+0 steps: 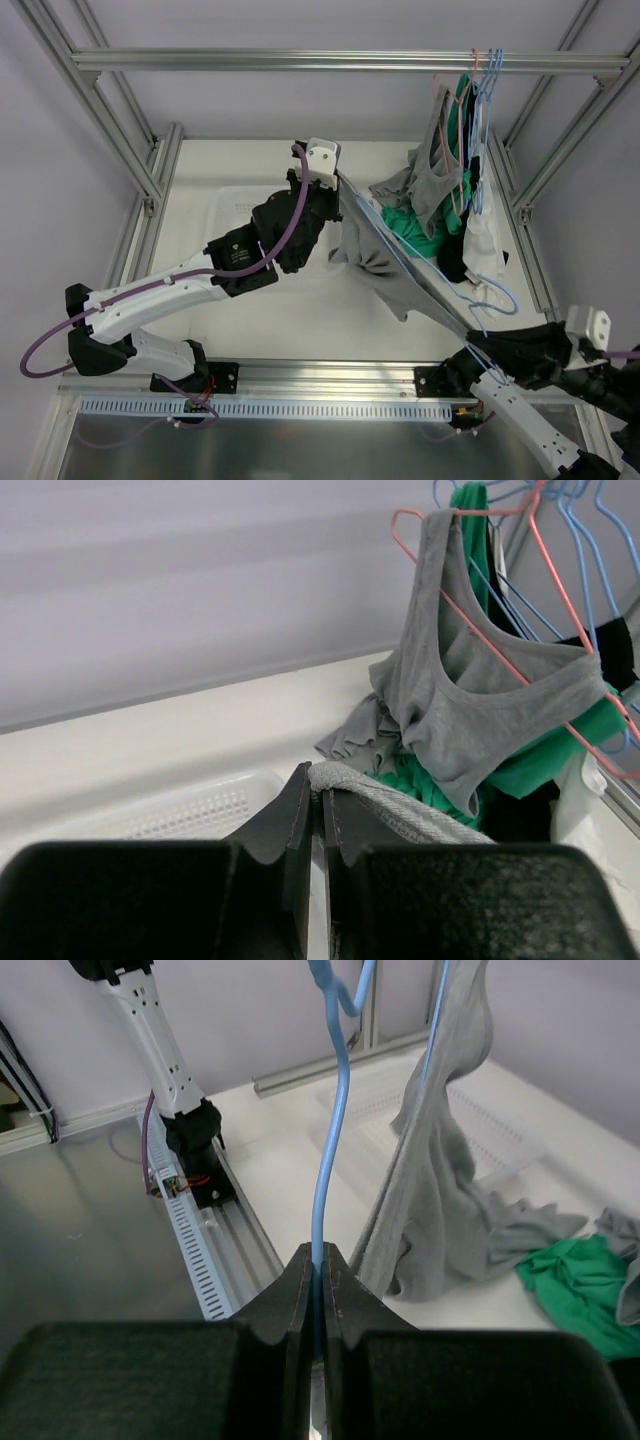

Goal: Remove the tank top from the hanger

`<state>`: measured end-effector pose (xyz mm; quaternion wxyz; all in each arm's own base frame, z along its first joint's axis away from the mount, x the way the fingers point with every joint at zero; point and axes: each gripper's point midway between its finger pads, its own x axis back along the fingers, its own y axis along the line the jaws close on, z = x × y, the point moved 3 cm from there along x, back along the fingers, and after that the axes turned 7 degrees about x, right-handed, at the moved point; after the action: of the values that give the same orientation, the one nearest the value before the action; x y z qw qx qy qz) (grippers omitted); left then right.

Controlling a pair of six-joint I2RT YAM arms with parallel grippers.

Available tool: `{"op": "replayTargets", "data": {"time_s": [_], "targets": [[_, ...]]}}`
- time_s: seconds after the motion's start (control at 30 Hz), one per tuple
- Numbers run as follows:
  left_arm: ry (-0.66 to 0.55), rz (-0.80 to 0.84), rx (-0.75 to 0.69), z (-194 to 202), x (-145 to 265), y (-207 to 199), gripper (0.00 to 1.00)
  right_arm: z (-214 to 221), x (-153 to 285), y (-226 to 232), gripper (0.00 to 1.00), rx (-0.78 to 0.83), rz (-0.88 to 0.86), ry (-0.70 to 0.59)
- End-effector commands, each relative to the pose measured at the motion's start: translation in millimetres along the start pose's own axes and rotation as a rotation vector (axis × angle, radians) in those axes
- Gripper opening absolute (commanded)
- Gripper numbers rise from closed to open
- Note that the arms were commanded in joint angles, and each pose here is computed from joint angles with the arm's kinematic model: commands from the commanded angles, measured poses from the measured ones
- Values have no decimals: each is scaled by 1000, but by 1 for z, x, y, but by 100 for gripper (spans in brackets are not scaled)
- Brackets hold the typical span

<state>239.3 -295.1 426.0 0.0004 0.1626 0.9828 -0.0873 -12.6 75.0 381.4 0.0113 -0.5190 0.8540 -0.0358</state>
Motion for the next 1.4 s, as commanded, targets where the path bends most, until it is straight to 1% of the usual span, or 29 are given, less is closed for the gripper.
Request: {"op": "replayTargets", "data": {"time_s": [0.0, 0.03, 0.07, 0.13, 0.17, 0.23, 0.27, 0.3, 0.33, 0.37, 0.4, 0.43, 0.47, 0.5, 0.53, 0.57, 0.6, 0.63, 0.7, 0.73, 0.77, 0.83, 0.87, 1.0, 1.1, 1.13, 1.2, 1.23, 1.37], "targets": [[-22, 17, 105, -18, 14, 9, 0, -19, 16, 5, 0, 94, 8, -125], [-4, 113, 124, -17, 17, -3, 0, -20, 17, 1, 0, 94, 40, -127], [43, 172, 109, -4, 21, -9, 0, -19, 17, 0, 0, 92, 51, -123], [71, 313, 168, -4, 35, -23, 0, -18, 14, -8, 0, 80, 96, -114], [123, 480, 173, 6, 48, -44, 0, -18, 11, -12, 0, 76, 111, -118], [165, 635, 223, 7, 66, -61, 0, -20, 7, -22, 0, 48, 172, -142], [218, 784, 222, 16, 82, -76, 0, -23, 2, -27, 0, 45, 190, -182], [223, 863, 252, 15, 91, -85, 0, -25, 0, -30, 0, 37, 210, -208], [264, 931, 251, 30, 99, -92, 0, -38, 0, -38, 0, 10, 262, -288], [300, 1066, 253, 36, 116, -101, 0, -42, 3, -41, 0, -5, 293, -346], [279, 1136, 284, 33, 123, -108, 0, -31, -9, -51, 0, -45, 323, -343], [281, 1199, 292, 37, 131, -111, 0, -44, -9, -58, 0, -55, 360, -433], [338, 1269, 293, 59, 142, -113, 0, -46, -11, -59, 0, -92, 358, -480], [341, 1290, 299, 67, 145, -114, 0, -33, -27, -66, 0, -128, 357, -471], [312, 1317, 315, 66, 146, -116, 0, -47, -29, -65, 0, -117, 334, -555], [367, 1314, 329, 88, 147, -116, 0, -48, -33, -67, 0, -139, 326, -588], [386, 1333, 337, 97, 149, -117, 0, -48, -38, -70, 0, -148, 328, -612], [397, 1338, 347, 107, 149, -118, 0, -49, -44, -77, 0, -151, 345, -667], [474, 1299, 343, 134, 143, -122, 0, -48, -53, -86, 0, -176, 364, -690], [496, 1225, 342, 148, 133, -120, 0, -51, -55, -90, 0, -182, 381, -709], [560, 1160, 327, 170, 127, -118, 0, -53, -57, -91, 0, -180, 382, -707], [607, 1012, 300, 200, 111, -109, 0, -59, -59, -101, 0, -178, 433, -700], [662, 957, 282, 222, 107, -105, 0, -60, -61, -103, 0, -171, 439, -698], [787, 880, 257, 272, 106, -98, 0, -60, -67, -113, 0, -132, 477, -717], [862, 812, 247, 298, 105, -92, 0, -54, -74, -118, 0, -114, 503, -615], [866, 759, 238, 305, 100, -88, 0, -40, -82, -122, 0, -101, 519, -518], [897, 690, 205, 315, 99, -78, 0, -39, -83, -123, 0, -86, 524, -467], [897, 666, 194, 315, 96, -75, 0, -23, -85, -125, 0, -61, 535, -374], [895, 607, 143, 314, 94, -65, 0, 2, -87, -121, 0, -46, 516, -234]]}}
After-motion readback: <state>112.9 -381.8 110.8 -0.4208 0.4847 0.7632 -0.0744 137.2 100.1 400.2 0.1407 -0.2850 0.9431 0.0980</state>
